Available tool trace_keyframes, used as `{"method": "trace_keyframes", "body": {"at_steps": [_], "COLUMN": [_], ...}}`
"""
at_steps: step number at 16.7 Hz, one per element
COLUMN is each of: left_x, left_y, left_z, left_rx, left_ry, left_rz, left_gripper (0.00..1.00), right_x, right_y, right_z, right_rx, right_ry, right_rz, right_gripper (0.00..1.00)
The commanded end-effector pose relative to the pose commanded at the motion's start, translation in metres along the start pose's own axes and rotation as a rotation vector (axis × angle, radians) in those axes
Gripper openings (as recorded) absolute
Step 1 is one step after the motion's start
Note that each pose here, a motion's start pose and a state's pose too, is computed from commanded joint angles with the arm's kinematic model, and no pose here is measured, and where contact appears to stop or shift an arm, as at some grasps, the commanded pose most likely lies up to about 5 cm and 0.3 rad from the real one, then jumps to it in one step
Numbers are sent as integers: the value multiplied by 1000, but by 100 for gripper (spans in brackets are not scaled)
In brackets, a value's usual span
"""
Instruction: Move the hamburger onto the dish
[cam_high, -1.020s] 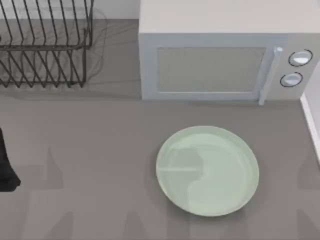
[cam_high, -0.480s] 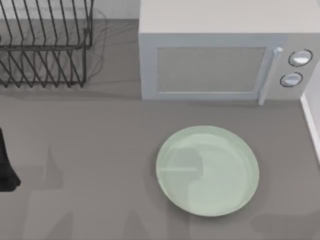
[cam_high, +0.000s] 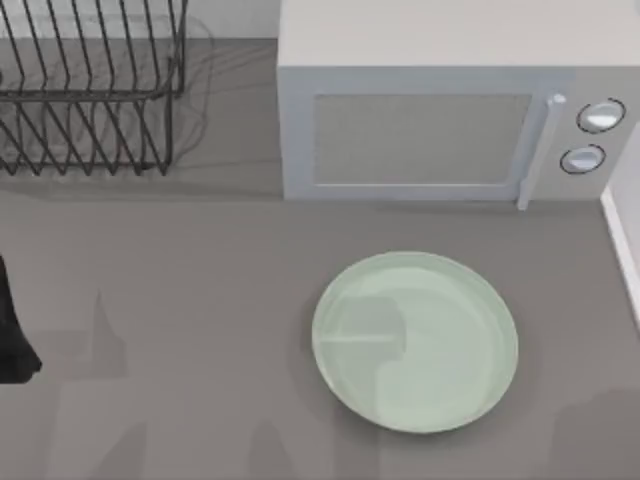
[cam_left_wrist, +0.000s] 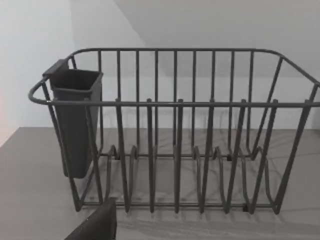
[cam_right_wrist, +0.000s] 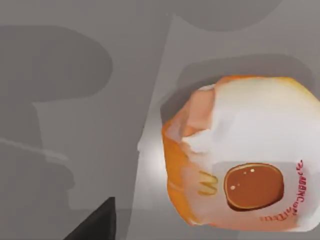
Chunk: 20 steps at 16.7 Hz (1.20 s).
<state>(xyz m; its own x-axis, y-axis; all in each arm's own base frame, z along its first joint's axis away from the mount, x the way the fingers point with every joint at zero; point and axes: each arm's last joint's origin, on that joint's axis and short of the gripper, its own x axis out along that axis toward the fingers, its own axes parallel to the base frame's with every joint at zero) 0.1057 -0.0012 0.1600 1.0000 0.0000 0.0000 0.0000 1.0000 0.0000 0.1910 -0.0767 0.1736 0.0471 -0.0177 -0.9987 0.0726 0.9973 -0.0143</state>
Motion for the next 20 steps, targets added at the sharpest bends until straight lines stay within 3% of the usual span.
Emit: {"method": "trace_keyframes", "body": {"at_steps": [9, 20], "left_x": [0, 0], "left_y": [0, 0], "left_z": [0, 0], "left_rx": [0, 0], "left_ry": [0, 0], "left_rz": [0, 0], "left_gripper": [100, 100], "right_x": [6, 81], "right_y": [-3, -3], "right_z": [4, 1], "right_rx": [1, 3], "right_ry": [41, 41], "right_rz": [14, 14], "right_gripper": [100, 100]}}
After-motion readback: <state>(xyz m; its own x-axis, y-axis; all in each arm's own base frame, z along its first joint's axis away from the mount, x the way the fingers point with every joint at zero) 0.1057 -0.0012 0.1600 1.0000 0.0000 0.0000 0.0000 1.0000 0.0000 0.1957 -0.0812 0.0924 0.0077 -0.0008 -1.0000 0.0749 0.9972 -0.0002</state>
